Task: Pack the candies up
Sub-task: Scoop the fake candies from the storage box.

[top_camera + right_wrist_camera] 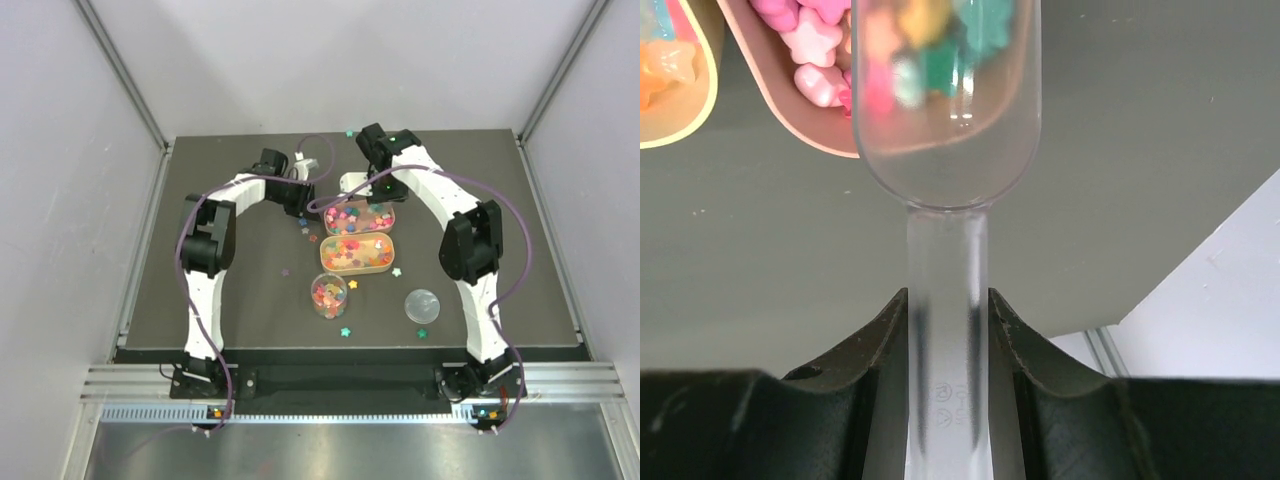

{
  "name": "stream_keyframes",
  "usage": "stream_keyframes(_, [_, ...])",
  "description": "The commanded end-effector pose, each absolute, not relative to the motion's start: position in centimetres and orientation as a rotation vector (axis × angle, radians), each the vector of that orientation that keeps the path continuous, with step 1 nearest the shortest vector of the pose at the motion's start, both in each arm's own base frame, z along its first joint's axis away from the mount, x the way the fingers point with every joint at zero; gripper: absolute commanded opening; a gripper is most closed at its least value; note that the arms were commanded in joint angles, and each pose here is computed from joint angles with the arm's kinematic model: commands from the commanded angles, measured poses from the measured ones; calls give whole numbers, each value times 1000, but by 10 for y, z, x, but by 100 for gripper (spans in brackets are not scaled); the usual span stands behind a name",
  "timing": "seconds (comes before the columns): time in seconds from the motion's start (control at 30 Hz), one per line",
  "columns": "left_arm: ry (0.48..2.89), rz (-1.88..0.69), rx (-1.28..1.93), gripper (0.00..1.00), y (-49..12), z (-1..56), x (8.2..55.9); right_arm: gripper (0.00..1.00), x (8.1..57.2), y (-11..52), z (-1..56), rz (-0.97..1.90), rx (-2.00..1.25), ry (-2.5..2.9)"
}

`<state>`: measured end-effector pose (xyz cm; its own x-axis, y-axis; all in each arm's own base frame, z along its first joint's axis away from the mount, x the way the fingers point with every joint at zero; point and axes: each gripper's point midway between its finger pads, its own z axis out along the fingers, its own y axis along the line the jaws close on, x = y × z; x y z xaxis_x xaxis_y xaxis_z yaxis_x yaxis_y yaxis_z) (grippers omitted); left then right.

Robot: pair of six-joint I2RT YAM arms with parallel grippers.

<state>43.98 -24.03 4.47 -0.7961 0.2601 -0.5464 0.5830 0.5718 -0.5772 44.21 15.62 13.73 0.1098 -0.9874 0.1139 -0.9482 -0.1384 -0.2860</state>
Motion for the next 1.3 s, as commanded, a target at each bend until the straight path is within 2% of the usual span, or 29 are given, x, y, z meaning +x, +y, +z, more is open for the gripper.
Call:
stream_keyframes(0.0, [2371, -1103, 691, 34, -247, 56, 452, 0, 453, 168, 143, -382, -2190, 1919])
stream_keyframes(0.57, [2386, -1088, 705, 34, -249, 53, 453, 0, 444, 216, 114, -86, -2176, 1849])
stream_keyframes(0.93, [2392, -1062, 732, 34, -250, 52, 456, 0, 428, 216, 80, 81, -2301, 1792])
stream_keyframes(1.27, [2405, -1029, 763, 34, -245, 52, 453, 0, 393, 201, 46, 369, -2355, 1855])
